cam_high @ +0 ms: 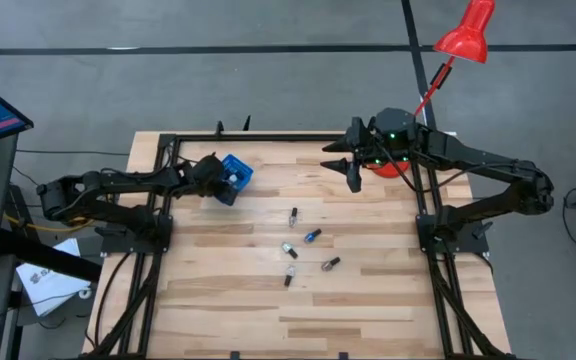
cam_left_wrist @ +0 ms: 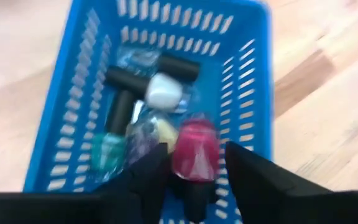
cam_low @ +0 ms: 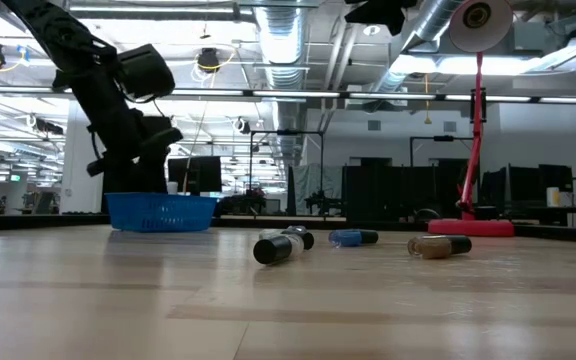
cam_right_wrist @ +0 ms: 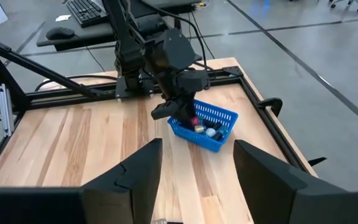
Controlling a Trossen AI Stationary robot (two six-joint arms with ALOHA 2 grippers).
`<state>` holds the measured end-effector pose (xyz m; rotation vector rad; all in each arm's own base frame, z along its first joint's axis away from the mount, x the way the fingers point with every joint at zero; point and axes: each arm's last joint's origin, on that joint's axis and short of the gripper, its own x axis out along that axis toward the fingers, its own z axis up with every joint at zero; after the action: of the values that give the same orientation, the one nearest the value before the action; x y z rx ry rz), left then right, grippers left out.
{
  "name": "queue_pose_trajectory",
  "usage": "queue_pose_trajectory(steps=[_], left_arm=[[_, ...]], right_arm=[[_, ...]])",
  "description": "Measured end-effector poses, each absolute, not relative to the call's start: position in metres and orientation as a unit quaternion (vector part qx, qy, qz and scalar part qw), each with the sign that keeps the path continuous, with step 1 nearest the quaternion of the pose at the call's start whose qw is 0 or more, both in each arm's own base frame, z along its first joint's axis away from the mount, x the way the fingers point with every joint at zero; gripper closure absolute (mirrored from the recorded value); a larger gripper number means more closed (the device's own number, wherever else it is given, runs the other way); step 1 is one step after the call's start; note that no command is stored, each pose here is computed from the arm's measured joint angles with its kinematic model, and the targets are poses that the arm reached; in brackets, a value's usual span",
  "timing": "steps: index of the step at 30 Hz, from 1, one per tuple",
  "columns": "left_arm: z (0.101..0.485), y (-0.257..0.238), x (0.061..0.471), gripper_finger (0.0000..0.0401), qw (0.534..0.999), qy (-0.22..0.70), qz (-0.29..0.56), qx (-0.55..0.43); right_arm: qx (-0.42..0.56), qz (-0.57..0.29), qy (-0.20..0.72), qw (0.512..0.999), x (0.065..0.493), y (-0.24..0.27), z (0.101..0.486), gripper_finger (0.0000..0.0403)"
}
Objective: Pick & Place Nail Polish
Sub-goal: Put the red nail polish bottle into the blue bin, then put the blue nail polish bottle into the blue bin
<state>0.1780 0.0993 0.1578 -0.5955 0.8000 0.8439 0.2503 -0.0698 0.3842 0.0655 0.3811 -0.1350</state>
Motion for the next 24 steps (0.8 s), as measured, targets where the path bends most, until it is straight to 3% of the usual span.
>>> queue_pose_trajectory(steps=[7,11,17,21,24], left_arm=[[0.173,0.102,0.190,0.0131,0.833,0.347,0.330,-0.278],[0.195,0.104,0.203,0.0093,0.853,0.319,0.305,-0.279],[0.229,0.102,0.220,0.0098,0.881,0.277,0.280,-0.261],[0.246,0.098,0.225,0.0112,0.888,0.246,0.273,-0.276],[0.256,0.095,0.224,0.0118,0.896,0.228,0.266,-0.272]], right_arm=[[0.048,-0.070,0.205,0.975,0.249,-0.070,0.381,0.0177],[0.056,-0.071,0.206,0.974,0.249,-0.070,0.381,0.0171],[0.095,-0.114,0.239,0.960,0.245,-0.071,0.374,0.0182],[0.155,-0.177,0.323,0.916,0.256,-0.076,0.346,0.0191],[0.143,-0.157,0.401,0.891,0.272,-0.072,0.320,0.0192]])
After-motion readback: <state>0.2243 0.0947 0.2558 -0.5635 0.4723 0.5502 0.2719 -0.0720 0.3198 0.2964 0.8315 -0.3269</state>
